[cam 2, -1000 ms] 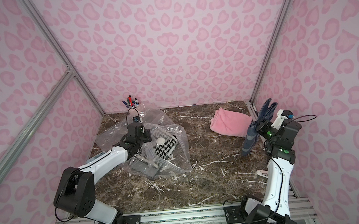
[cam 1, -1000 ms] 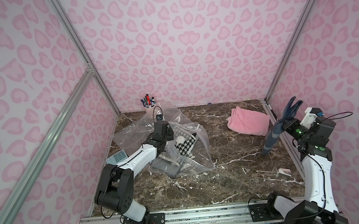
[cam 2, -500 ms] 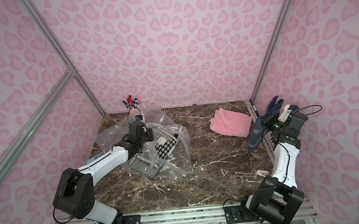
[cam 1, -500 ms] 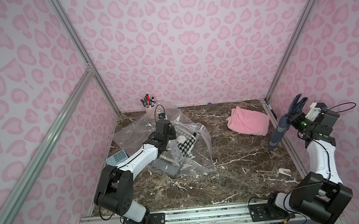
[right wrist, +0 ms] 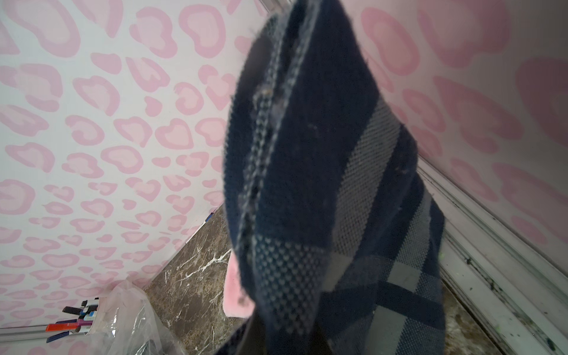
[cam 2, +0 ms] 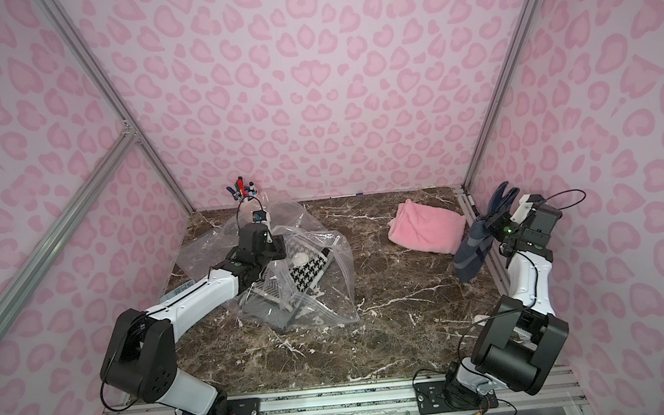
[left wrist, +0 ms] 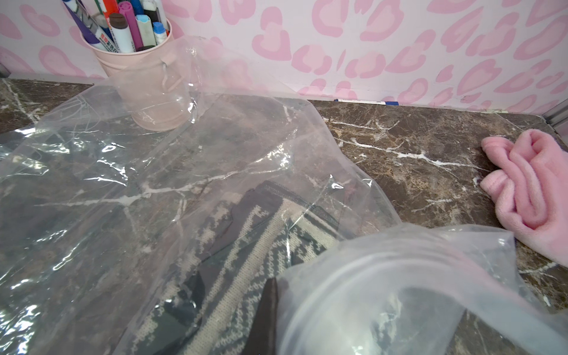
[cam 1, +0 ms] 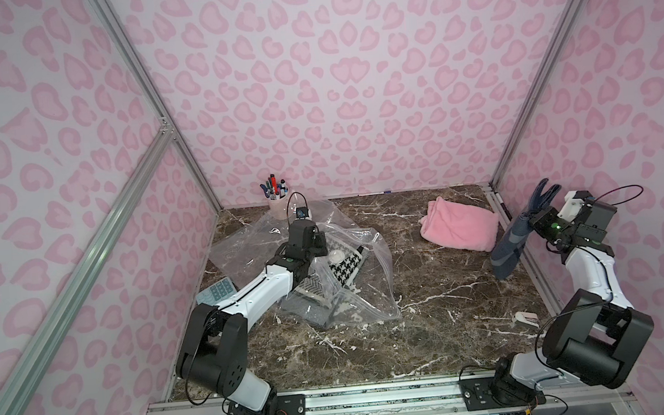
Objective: Take the blanket out of the vacuum bag
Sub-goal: Place the blanket at the corner of the board.
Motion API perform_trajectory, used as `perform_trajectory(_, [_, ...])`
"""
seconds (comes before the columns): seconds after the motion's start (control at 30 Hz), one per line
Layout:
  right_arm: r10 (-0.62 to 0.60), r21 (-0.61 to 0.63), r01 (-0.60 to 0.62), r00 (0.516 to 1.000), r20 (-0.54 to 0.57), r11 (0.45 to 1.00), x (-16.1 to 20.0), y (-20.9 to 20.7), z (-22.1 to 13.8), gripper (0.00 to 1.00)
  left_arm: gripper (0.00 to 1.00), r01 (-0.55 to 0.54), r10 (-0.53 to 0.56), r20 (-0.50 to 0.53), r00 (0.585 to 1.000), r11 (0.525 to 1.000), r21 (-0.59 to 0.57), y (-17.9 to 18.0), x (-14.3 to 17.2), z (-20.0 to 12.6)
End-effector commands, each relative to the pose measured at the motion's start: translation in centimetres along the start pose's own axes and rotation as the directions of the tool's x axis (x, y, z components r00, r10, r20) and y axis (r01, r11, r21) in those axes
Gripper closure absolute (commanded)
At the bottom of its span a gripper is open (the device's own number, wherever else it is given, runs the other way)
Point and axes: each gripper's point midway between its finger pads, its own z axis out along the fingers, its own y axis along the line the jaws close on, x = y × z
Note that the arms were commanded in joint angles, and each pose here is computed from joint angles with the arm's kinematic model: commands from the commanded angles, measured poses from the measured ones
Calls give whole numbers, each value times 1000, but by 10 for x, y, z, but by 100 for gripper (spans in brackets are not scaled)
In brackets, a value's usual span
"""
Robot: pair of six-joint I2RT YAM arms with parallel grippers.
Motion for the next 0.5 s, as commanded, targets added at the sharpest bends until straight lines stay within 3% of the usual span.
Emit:
perform_trajectory(0.0, [-60,-14,60,998,22,998,-10,10,11,100,96,-5,5,18,1000,1000,14,-3,-3,5])
perform_trajectory(0.47, [-144,-52,142,989,-27,988,-26,48,66,100,96,-15,15,5,1000,1000,2,0,3,11])
